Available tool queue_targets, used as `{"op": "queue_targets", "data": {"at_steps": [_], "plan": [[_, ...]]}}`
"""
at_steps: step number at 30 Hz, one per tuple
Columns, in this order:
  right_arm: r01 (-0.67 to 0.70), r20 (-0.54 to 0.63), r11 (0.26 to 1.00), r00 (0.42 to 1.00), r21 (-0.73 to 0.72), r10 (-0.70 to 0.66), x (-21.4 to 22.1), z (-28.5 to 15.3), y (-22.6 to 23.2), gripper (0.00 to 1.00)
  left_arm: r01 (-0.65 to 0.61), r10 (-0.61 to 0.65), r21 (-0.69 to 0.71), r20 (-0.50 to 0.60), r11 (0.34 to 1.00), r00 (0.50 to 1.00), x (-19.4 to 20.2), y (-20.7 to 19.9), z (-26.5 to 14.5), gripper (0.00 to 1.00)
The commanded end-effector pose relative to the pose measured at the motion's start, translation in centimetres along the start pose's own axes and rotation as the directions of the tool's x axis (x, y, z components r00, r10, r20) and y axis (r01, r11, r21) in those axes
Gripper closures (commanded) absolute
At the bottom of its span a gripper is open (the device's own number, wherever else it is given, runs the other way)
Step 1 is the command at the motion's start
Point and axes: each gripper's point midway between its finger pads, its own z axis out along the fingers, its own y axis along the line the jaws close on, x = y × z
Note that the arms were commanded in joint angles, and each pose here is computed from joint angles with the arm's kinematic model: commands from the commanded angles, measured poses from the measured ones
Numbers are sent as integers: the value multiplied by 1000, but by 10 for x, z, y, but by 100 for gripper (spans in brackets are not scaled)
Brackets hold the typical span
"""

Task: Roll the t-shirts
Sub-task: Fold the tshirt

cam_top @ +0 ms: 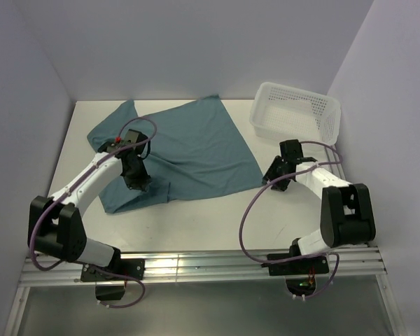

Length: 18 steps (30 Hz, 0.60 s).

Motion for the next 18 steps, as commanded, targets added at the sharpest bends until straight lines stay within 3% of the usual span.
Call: {"op": "queue_targets", "data": {"at_steps": [1,7,11,14,15,17,18], "plan": [[-31,29,1000,999,0,31,-12,15,4,50,24,-24,8,-6,1000,1000,13,13,-18,100],[-43,-2,999,999,10,43,-8,29,3,55,69,-68,5,-29,998,997,29,30,-28,100],[-42,3,999,999,9,42,-7,31,2,64,106,-106,4,-29,994,994,34,37,-36,100],[-39,3,999,999,19,39,-9,31,2,77,129,-129,8,-28,992,991,36,43,-42,100],[-38,-1,999,999,23,38,-8,31,1,88,141,-141,6,-23,990,990,35,46,-44,100],[-39,-1,999,999,23,39,-9,28,1,100,156,-156,6,-16,988,988,35,50,-48,100],[-38,-6,999,999,27,38,-7,26,1,100,173,-173,6,-7,985,985,32,53,-51,100]]}}
